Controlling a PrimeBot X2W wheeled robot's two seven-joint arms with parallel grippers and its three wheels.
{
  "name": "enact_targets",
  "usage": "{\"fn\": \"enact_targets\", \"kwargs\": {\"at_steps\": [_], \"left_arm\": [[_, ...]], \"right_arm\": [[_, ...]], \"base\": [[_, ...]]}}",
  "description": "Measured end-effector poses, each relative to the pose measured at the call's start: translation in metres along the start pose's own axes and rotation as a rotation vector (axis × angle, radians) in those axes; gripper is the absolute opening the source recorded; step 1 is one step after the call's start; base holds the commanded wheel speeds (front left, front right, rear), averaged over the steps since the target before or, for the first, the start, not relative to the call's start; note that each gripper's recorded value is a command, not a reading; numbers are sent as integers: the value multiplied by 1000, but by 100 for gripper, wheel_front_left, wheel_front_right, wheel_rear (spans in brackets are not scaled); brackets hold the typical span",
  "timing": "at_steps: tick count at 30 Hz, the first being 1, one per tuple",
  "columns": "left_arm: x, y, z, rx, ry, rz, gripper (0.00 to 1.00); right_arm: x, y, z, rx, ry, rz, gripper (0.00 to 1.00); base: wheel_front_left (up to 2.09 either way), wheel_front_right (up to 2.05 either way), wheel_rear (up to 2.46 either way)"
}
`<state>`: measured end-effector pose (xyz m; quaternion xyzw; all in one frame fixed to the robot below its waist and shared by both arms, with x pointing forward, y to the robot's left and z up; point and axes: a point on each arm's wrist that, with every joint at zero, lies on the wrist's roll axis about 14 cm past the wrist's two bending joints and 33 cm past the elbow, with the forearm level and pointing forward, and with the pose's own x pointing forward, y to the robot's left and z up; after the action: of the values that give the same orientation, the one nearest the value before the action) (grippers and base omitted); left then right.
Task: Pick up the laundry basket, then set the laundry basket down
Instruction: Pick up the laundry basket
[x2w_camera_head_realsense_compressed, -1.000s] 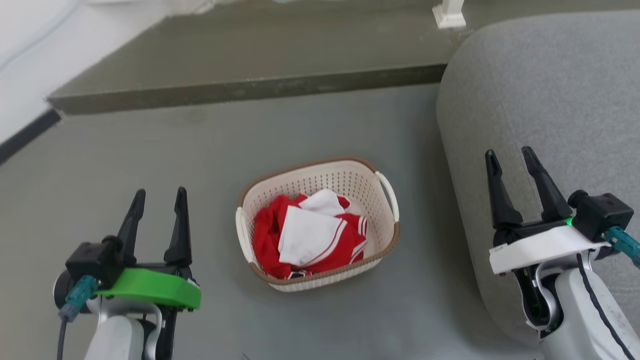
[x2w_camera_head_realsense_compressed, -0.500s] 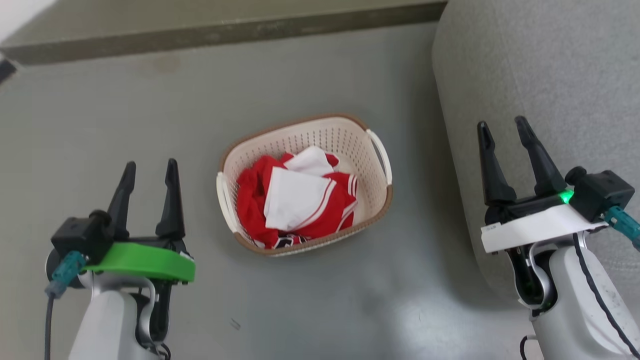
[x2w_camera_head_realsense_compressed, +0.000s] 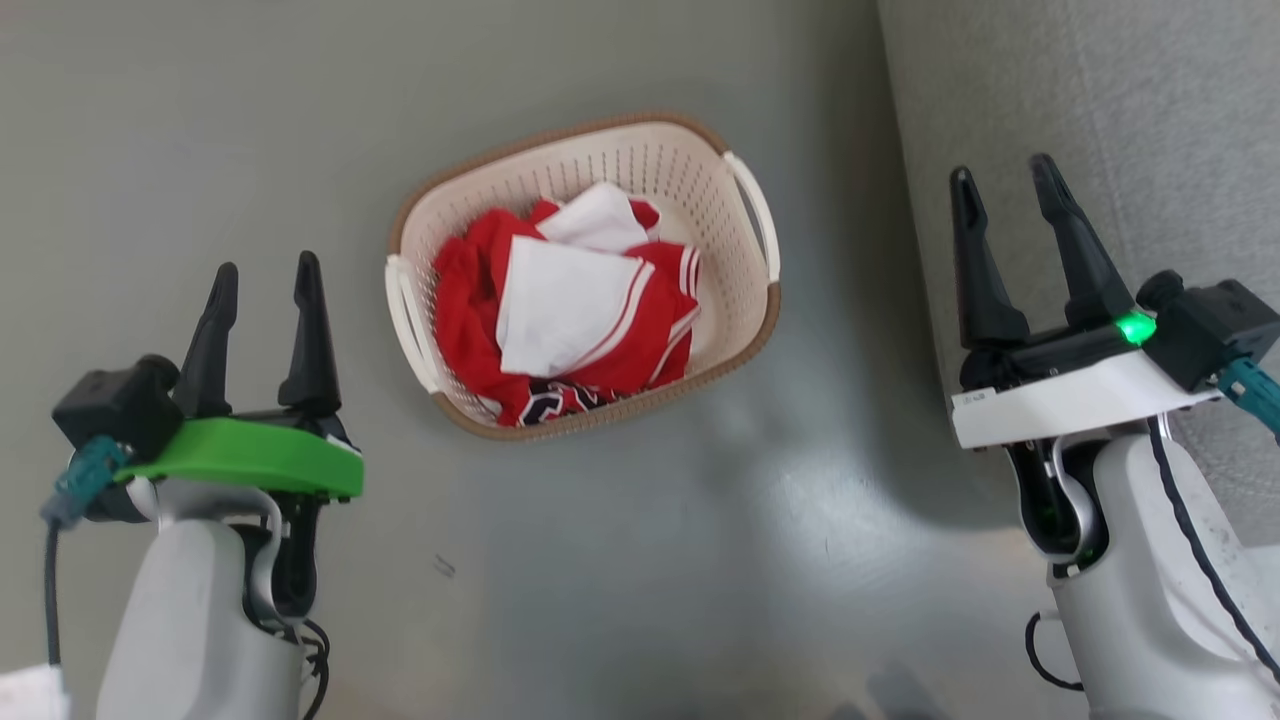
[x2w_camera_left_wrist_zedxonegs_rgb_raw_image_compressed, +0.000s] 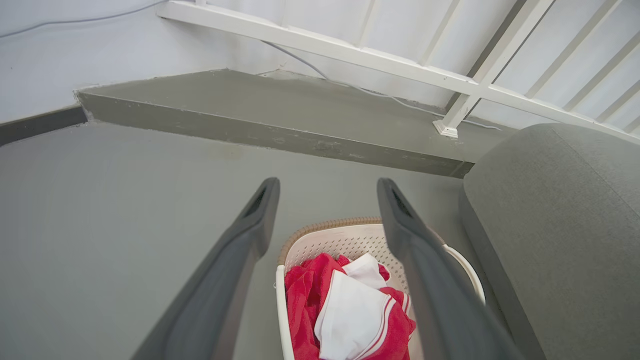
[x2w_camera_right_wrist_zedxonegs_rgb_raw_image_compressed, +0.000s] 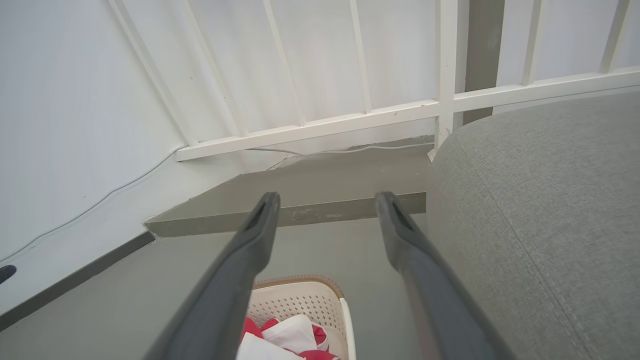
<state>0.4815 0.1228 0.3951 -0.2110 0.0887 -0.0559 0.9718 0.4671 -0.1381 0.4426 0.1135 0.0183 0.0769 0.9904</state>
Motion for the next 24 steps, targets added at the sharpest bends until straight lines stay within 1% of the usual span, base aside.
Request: {"fn": "enact_targets", "kwargs": {"at_steps": [5,7,17,24], "left_arm": [[12,14,-35,-30,116,35,100],[21,20,-53,-57,173,51,100],[29,40,-122,-59,409,80,100],[41,38,-156,-91,522,76,100]], "right_arm": [[10,-1,-18,6,32,8,100],[17,0,-27,3,47,22,100],[30,-9,-47,-11,79,19,100],[29,-21,-62,-19,111,-5,100]], "base": [[0,0,0],[0,0,0],[0,0,0],[0,0,0]]}}
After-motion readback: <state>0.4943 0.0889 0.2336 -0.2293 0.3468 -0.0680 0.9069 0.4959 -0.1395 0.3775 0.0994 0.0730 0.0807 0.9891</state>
